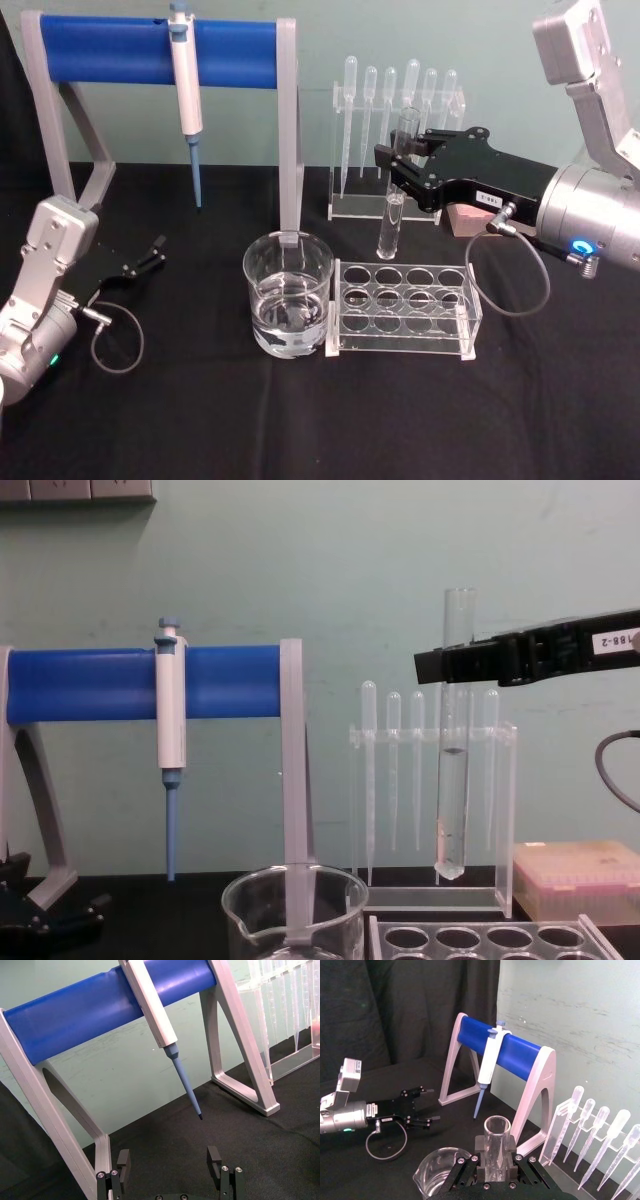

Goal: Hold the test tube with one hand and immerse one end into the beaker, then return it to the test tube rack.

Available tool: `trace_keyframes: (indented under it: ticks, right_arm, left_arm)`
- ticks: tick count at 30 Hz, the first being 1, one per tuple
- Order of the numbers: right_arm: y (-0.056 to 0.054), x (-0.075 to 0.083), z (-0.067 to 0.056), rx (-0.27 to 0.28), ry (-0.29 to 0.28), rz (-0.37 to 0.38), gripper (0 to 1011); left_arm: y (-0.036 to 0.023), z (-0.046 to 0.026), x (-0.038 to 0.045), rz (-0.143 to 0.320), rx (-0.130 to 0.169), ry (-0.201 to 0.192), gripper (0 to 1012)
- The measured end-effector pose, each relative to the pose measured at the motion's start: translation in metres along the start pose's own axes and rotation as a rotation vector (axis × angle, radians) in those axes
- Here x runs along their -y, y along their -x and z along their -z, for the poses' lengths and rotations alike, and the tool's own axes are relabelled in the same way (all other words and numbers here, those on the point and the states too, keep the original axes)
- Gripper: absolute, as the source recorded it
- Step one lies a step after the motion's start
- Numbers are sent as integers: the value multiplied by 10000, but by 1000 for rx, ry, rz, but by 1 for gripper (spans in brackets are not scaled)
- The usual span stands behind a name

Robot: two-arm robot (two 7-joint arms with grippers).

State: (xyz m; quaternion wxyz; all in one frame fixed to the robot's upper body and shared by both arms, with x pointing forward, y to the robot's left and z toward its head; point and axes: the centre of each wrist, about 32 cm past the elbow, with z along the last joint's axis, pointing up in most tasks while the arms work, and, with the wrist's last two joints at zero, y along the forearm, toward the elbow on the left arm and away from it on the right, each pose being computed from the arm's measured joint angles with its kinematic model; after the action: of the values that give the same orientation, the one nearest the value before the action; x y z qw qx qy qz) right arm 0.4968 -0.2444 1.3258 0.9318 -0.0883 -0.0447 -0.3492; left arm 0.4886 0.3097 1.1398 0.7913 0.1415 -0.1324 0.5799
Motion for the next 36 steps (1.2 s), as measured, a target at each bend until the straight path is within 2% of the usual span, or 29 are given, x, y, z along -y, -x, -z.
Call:
trace_keyframes:
  ticks: [36]
  right_arm:
    - [0, 0, 0, 0, 0, 0, 226]
  left_arm:
    - [0, 0, 0, 0, 0, 0, 1000]
